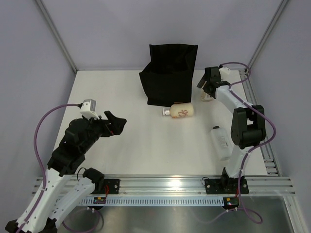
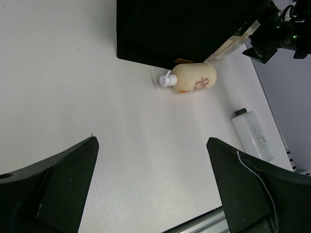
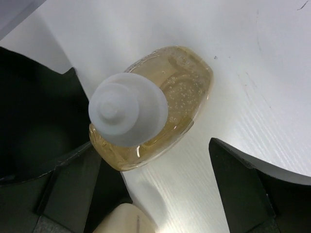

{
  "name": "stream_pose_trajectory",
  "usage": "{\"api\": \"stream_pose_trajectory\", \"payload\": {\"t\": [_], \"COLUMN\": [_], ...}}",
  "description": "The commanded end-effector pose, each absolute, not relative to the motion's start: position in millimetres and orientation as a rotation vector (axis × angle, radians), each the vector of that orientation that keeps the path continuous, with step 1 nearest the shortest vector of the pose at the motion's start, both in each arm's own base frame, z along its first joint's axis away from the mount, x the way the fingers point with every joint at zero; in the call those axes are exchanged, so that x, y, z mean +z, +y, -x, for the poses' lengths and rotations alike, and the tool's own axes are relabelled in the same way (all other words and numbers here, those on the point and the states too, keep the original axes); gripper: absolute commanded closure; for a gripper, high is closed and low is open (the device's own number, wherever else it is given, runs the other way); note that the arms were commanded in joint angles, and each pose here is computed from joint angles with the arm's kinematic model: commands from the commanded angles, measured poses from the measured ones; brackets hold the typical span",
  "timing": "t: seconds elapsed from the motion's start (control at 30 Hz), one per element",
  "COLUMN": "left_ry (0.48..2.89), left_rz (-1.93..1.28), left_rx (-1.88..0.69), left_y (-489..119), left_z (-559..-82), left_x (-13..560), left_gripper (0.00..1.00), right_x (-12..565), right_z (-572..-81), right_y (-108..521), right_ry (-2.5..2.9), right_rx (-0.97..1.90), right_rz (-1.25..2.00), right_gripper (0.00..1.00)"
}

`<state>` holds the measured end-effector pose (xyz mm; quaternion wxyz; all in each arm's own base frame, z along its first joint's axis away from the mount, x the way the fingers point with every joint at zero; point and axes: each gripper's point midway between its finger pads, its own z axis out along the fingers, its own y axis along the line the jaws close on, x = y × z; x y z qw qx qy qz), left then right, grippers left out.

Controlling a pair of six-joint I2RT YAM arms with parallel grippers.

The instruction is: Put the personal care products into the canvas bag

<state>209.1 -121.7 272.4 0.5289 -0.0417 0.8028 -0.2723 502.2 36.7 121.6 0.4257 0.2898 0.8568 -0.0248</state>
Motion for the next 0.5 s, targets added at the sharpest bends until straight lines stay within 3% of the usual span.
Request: {"api": "stream_pose_trajectory", "payload": {"t": [0.0, 0.47], "left_ry": [1.889, 1.883], "left_rz": [0.126, 0.151], "left_rx": [-0.664, -0.721], "left_y": [-120, -122], "left_z": [-209, -200], "left_x": [283, 276], "left_gripper": [0.01, 0.01], "right_x": [136, 141], "right_z": [-514, -464], "right_y": [21, -21], "right_ry": [2.034, 2.044], "right_rx": [-0.149, -0.124], "right_rz": [-0.787, -0.735], "right_gripper": [0.03, 0.04]}}
